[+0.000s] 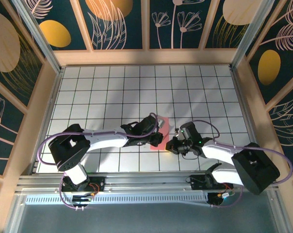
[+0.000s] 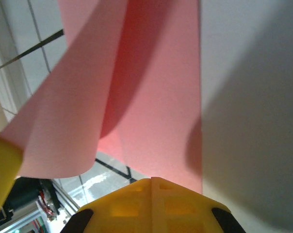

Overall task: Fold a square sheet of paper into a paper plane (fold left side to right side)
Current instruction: Fold the triangle a second time at the center of the table.

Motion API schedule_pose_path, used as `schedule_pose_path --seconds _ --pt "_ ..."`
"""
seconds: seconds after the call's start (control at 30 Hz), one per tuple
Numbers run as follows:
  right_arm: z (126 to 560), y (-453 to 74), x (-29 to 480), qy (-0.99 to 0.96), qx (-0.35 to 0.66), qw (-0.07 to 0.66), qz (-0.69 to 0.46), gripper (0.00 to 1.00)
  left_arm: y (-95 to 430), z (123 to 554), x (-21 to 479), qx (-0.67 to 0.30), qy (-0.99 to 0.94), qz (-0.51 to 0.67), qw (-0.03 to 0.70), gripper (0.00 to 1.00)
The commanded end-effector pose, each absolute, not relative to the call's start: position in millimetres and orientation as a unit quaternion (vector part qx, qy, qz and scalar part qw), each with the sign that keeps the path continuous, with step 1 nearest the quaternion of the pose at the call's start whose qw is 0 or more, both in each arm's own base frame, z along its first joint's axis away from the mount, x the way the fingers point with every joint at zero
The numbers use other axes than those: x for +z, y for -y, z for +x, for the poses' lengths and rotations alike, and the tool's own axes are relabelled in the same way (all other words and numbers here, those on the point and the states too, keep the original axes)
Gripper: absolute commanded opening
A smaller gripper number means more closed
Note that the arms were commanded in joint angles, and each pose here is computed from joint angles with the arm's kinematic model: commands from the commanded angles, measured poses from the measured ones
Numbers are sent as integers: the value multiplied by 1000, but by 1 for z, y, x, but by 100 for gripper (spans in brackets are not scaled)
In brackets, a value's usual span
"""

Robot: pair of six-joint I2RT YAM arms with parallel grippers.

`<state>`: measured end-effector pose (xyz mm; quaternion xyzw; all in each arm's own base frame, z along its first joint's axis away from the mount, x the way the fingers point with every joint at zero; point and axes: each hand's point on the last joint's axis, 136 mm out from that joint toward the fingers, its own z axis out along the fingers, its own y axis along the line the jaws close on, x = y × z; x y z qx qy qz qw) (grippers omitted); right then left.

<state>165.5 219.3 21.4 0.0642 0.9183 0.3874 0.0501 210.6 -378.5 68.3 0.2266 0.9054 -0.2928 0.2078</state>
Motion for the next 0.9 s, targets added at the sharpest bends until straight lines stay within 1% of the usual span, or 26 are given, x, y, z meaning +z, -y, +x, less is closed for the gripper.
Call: schedule_pose_path --seconds 0.0,0.33,0.77,0.8,0.87 --pt "173 -220 21 -924 371 61 67 0 375 212 72 -297 -905 218 211 0" --pt "161 -204 2 -943 322 40 72 0 362 215 59 -257 -914 231 211 0" --pt "160 -202 -1 -947 311 36 69 0 351 239 56 -215 -918 237 235 0" --pt "161 -201 -1 -947 311 36 70 0 350 239 46 -206 -921 239 228 0" --pt "160 -201 -1 -948 310 36 69 0 349 242 44 -201 -922 239 230 0"
